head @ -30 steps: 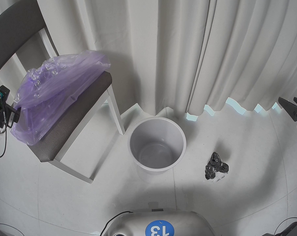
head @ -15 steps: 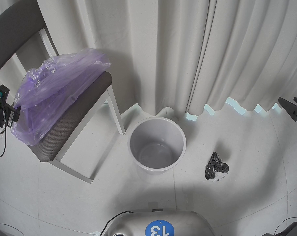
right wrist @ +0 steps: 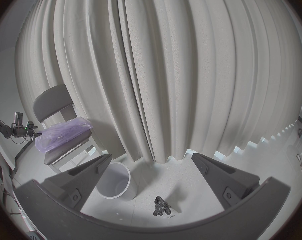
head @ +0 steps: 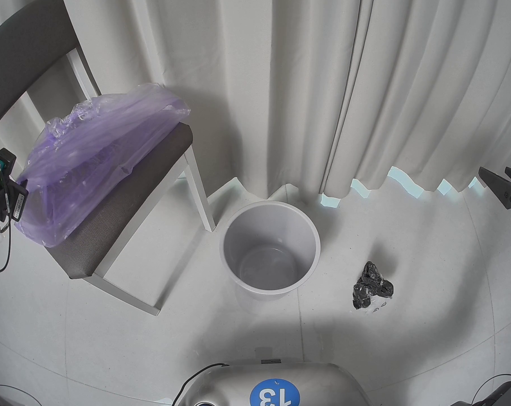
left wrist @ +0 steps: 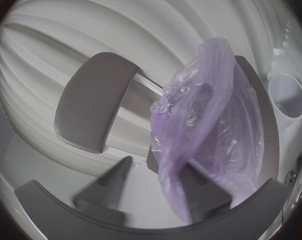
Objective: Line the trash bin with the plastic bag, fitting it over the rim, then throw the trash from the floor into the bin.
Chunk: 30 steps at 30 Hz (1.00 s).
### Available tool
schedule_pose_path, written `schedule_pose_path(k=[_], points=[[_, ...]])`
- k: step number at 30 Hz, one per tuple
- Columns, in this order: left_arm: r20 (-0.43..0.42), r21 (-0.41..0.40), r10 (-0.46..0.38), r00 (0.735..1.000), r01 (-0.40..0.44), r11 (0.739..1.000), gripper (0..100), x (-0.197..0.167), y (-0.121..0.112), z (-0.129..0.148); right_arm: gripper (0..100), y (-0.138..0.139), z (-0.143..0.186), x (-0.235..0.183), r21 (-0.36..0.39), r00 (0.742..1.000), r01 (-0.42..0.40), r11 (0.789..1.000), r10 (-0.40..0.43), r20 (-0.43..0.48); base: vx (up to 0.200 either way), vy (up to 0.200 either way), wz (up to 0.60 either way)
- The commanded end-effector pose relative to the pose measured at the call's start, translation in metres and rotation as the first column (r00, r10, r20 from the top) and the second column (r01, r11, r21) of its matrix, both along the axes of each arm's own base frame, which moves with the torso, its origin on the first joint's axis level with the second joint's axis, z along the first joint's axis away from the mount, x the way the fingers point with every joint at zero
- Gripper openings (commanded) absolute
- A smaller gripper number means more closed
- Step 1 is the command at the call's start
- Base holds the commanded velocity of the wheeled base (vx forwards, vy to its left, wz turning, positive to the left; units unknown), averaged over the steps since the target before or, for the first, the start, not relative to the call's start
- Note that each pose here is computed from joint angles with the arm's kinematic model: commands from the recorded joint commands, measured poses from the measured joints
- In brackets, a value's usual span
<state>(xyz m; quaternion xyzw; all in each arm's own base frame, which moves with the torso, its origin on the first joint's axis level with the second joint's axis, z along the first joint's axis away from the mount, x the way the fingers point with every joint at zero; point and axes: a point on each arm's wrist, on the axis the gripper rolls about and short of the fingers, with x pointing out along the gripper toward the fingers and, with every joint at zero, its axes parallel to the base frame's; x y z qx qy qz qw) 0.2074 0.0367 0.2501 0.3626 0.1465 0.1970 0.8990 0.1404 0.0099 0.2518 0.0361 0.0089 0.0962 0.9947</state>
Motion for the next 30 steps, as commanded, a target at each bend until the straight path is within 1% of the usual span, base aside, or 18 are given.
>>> schedule_pose_path(k=[1,10,16,18,19,21,22,23,24,25,26,30], points=[[0.003,0.000,0.002,1.000,-0.002,1.000,0,0.000,0.000,0.000,100,0.000,0.000,0.000,0.000,1.000,-0.002,1.000,0.002,0.000,0.000,0.000,0.00],[0.012,0.000,0.002,1.000,-0.002,1.000,0,-0.001,0.000,0.002,100,0.000,0.000,0.000,0.000,1.000,-0.002,1.000,0.002,-0.001,0.000,0.000,0.00],[0.056,0.000,-0.002,0.998,0.002,1.000,0,-0.009,-0.001,0.009,100,0.001,-0.001,0.003,0.001,1.000,-0.005,1.000,0.005,-0.005,0.000,0.000,0.00],[0.071,-0.003,-0.012,0.997,0.012,1.000,0,-0.014,-0.003,0.011,100,0.004,0.000,0.011,0.011,1.000,-0.008,1.000,0.008,0.004,0.000,0.000,0.00],[0.078,-0.001,-0.014,0.997,0.014,1.000,0,-0.015,-0.003,0.012,100,0.006,-0.001,0.014,0.022,1.000,-0.014,1.000,0.014,0.013,0.000,0.000,0.00],[0.095,-0.003,-0.029,0.995,0.029,1.000,0,-0.018,-0.006,0.015,100,0.012,0.002,0.022,0.070,0.997,-0.023,0.997,0.018,0.069,0.000,0.000,0.00],[0.097,-0.003,-0.030,0.995,0.031,1.000,0,-0.018,-0.007,0.015,100,0.013,0.002,0.023,0.077,0.997,-0.022,0.997,0.016,0.074,0.000,0.000,0.00],[0.112,-0.001,-0.041,0.993,0.041,0.999,0,-0.020,-0.009,0.018,100,0.019,0.000,0.034,0.107,0.995,0.003,0.994,-0.013,0.096,0.000,0.000,0.00],[0.116,0.000,-0.046,0.992,0.046,0.999,0,-0.021,-0.009,0.019,100,0.020,-0.001,0.037,0.113,0.995,0.014,0.994,-0.025,0.101,0.000,0.000,0.00],[0.131,-0.001,-0.059,0.990,0.060,0.998,0,-0.023,-0.011,0.022,100,0.023,-0.004,0.048,0.124,0.990,0.047,0.991,-0.063,0.125,0.000,0.000,0.00],[0.141,-0.001,-0.067,0.988,0.067,0.998,0,-0.024,-0.012,0.023,100,0.024,-0.005,0.052,0.127,0.988,0.058,0.990,-0.075,0.137,0.000,0.000,0.00],[0.166,-0.007,-0.126,0.978,0.129,0.992,0,-0.034,-0.015,0.023,100,0.026,-0.014,0.059,0.130,0.983,0.060,0.990,-0.081,0.162,0.000,0.000,0.00]])
